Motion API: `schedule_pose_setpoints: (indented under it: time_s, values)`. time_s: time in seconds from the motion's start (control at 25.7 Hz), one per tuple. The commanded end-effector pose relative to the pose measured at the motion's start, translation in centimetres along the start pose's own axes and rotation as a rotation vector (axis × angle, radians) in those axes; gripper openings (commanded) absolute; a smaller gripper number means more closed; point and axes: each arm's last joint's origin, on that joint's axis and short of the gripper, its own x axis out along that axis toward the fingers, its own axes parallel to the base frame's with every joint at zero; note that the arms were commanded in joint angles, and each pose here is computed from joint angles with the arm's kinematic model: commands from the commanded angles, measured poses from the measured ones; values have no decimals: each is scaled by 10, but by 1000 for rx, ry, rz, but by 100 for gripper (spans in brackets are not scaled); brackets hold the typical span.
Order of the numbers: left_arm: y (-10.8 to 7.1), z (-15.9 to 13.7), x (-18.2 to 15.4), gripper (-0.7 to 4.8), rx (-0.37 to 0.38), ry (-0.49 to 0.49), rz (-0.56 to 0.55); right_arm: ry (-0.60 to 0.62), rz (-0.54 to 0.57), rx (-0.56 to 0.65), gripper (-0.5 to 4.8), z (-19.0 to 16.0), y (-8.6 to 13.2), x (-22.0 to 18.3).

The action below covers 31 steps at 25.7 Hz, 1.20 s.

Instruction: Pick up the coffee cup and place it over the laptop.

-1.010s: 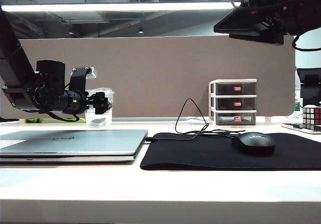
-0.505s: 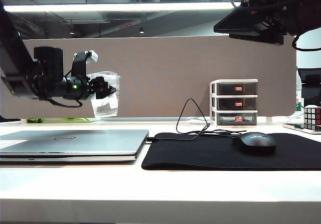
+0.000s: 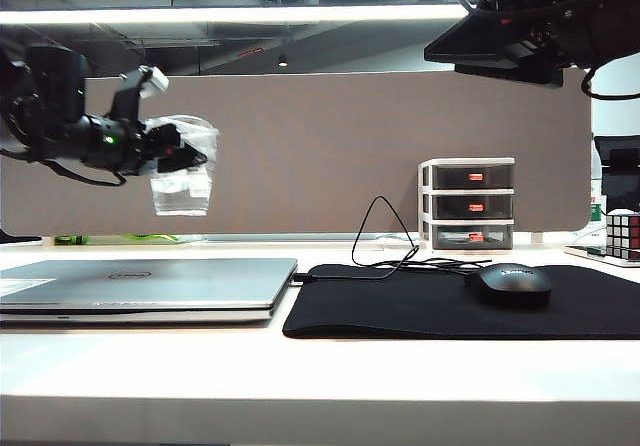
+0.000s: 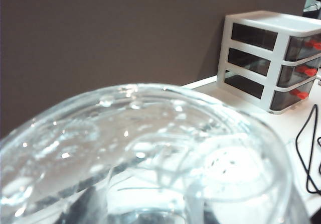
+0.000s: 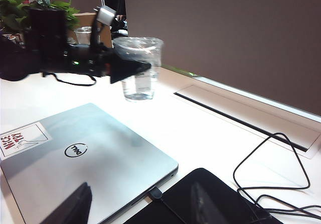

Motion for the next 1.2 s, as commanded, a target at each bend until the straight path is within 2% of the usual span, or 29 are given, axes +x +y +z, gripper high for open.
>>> schedule_pose_setpoints:
  time_s: [0.04,0.31,0.62,0.78,1.09,1.2]
  values:
    - [-11,14,-13,211,30,-49,-8,-24,5,-9,274,4,0,0]
    - [-34,12,-47,210,19,-76,14,-44,8,-20,274,6,0,0]
    - [-56,-10,-75,210,-33,-34,19,-43,30,-20,274,6,1,0]
    - [-73,-30,-99,211,-43,-27,47,-43,49,-20,274,6,1,0]
    - [-88,-47,-119,211,-92,-43,80,-44,68,-20,274,6,2,0]
    - [-93,-53,-127,211,-89,-49,103,-44,69,-20,274,6,2,0]
